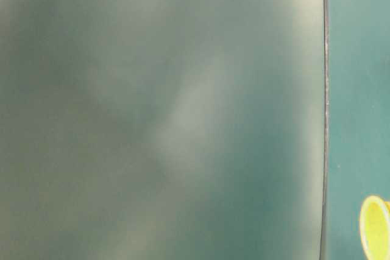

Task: Move the cup backward with left arm.
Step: 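Move the open left gripper rightward to surround the orange cup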

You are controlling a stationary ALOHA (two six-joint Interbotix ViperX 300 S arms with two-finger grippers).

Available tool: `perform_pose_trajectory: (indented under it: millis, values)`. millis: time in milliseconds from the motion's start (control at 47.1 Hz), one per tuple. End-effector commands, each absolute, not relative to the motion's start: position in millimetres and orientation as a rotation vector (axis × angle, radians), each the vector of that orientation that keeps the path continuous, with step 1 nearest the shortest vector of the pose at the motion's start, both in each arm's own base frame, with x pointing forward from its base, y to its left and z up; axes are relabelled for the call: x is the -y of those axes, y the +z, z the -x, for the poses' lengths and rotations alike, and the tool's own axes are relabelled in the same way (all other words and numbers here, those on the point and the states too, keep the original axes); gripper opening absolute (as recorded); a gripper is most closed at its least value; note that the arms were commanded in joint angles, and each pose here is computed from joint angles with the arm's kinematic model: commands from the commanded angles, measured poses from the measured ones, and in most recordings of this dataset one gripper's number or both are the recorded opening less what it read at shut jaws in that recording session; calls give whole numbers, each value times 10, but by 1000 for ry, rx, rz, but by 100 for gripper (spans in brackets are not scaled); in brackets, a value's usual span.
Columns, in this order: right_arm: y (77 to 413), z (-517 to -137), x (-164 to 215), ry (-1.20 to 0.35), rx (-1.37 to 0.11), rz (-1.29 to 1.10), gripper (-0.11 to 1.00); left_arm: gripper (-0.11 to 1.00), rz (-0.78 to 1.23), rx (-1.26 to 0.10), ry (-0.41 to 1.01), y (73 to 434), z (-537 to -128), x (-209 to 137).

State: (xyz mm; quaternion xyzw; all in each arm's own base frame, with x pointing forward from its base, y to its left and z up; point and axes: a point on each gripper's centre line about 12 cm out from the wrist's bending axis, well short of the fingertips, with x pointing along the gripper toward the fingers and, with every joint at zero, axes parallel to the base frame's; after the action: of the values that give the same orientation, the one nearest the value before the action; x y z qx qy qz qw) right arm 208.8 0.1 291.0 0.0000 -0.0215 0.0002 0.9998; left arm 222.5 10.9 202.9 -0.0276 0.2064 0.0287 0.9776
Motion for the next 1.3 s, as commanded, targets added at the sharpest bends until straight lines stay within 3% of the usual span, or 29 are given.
perform_pose_trajectory:
  millis: [0,425,1274]
  values:
    - [3050,-2113,-4,2,80,-2,0,75,49,-407,52,1922,-2350,-107]
    - [3067,-2109,-7,4,84,-2,0,82,50,-562,44,1325,-2656,-91]
    - [3099,-2111,-7,4,83,-5,0,84,56,-497,66,1111,-3002,-176]
